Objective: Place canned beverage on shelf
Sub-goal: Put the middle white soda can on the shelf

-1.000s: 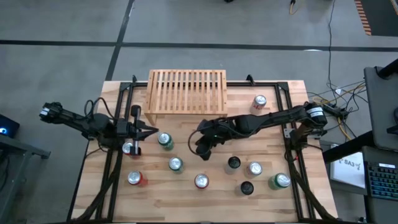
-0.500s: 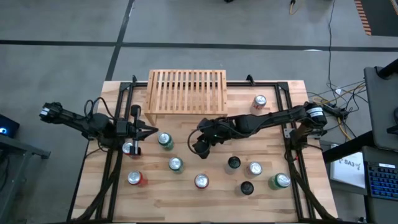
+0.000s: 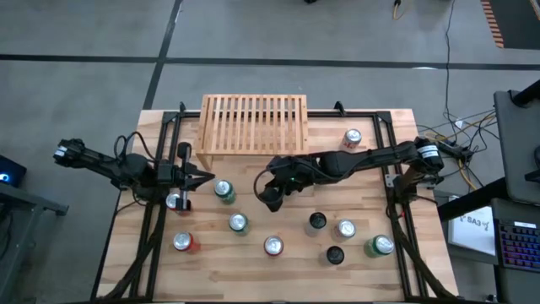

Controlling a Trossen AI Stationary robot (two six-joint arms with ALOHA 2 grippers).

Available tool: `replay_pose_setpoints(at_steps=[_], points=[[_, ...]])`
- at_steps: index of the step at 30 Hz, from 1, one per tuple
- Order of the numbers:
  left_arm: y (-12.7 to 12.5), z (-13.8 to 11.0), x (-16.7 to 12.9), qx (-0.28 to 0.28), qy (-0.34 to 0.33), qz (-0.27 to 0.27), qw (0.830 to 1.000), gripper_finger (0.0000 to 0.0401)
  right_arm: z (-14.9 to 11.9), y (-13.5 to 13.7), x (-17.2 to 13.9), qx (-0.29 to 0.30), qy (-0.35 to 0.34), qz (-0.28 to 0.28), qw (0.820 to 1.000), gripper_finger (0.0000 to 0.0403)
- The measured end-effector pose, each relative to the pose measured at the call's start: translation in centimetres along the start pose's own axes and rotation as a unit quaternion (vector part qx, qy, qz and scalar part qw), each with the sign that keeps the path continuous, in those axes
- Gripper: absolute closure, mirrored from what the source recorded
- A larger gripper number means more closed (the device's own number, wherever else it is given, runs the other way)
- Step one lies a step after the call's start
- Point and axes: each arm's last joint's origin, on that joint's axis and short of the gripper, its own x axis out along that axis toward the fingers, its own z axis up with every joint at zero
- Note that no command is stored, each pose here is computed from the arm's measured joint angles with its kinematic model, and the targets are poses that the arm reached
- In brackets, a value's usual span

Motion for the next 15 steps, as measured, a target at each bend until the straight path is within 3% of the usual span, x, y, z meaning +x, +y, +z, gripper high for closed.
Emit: replay_pose_setpoints(at_steps=[7, 11, 15], points=[[0.0, 0.0, 0.0, 0.005, 0.0, 0.0, 1.0, 0.0401, -0.8, -0.7, -0.1, 0.001, 0.039, -0.041, 0.998, 0.0161], [0.0, 0.0, 0.0, 0.008, 0.0, 0.0, 1.0, 0.0401, -1.8, -1.8, -0.4, -0.079, 0.095, -0.096, 0.988, 0.0161], [0.0, 0.0, 0.0, 0.009, 0.0, 0.0, 1.0, 0.0401, -2.5, -2.2, -0.6, -0.201, 0.141, -0.108, 0.963, 0.0161]])
